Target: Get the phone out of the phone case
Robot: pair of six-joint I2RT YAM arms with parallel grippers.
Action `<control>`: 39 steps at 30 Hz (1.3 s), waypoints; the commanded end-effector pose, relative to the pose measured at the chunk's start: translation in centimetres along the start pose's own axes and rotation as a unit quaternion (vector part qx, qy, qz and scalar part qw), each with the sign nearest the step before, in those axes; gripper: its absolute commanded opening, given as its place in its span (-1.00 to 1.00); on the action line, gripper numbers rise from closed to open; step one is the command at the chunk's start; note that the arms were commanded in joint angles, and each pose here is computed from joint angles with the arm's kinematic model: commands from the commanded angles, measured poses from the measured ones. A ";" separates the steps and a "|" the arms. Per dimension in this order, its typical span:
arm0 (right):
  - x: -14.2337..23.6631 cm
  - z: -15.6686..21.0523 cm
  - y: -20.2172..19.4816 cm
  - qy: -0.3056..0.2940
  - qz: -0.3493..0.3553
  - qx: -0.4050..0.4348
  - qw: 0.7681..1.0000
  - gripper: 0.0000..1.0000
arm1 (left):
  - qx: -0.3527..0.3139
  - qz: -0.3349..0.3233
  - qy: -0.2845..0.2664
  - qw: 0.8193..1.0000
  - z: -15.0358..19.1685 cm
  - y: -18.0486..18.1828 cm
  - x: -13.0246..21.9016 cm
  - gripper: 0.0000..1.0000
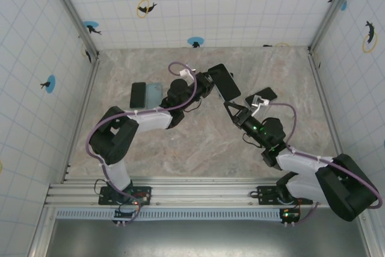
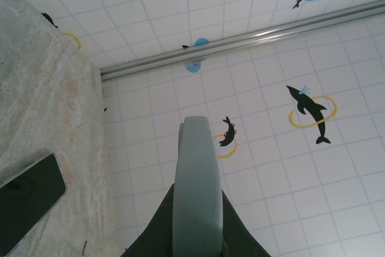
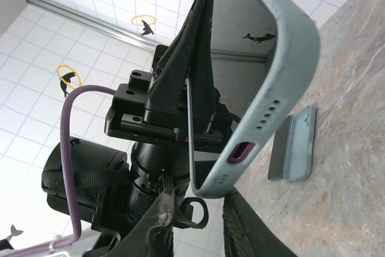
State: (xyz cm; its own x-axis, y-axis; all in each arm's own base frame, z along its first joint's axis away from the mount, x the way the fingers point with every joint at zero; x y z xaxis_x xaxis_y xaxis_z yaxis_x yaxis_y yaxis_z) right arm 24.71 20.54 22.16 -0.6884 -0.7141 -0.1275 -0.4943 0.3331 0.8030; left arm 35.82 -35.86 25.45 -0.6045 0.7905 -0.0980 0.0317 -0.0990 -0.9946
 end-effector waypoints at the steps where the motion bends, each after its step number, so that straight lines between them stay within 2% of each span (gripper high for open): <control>1: -0.6 -1.8 2.2 -0.035 -0.041 0.005 0.999 -0.57 | -0.001 0.080 0.006 0.997 0.7 -5.1 0.7 -1.00; 10: -0.7 -2.3 2.1 -0.042 -0.044 0.002 0.998 -0.59 | 0.000 0.081 0.017 0.997 1.2 -5.4 0.5 -1.00; 19: -0.7 -2.1 1.6 -0.031 -0.038 0.011 0.999 -0.90 | 0.015 0.086 0.028 0.996 1.6 -6.1 0.3 -1.00; 27: -1.1 -0.8 0.0 0.012 0.007 0.103 0.995 -0.96 | 0.065 0.113 0.070 0.989 2.9 -8.4 1.0 -1.00; 32: -1.3 -0.3 -1.1 0.046 0.045 0.176 0.982 -0.98 | 0.080 0.130 0.092 0.984 3.8 -10.3 2.1 -1.00; 39: -0.7 -0.8 -3.0 0.049 0.091 0.190 0.976 -0.99 | 0.090 0.140 0.115 0.979 5.3 -11.6 2.5 -1.00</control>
State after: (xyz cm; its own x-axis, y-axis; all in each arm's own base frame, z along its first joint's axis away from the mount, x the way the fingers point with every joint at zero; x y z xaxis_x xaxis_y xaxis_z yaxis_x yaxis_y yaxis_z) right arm 24.80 21.00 26.05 -0.6366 -0.7493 -0.1824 -0.6957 0.4560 0.5550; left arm 34.79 -35.00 29.70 -0.5845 0.7876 -0.1950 -0.0398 -0.2679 -0.9626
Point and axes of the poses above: each hand's point on the last joint's axis, 136 mm out from that joint toward the fingers, its own x axis back along the fingers, its own y axis along the line the jaws close on, z = x × y, the point moved 3 cm from there along x, back along the fingers, and after that the axes turned 15 degrees about x, right-handed, at the moved point
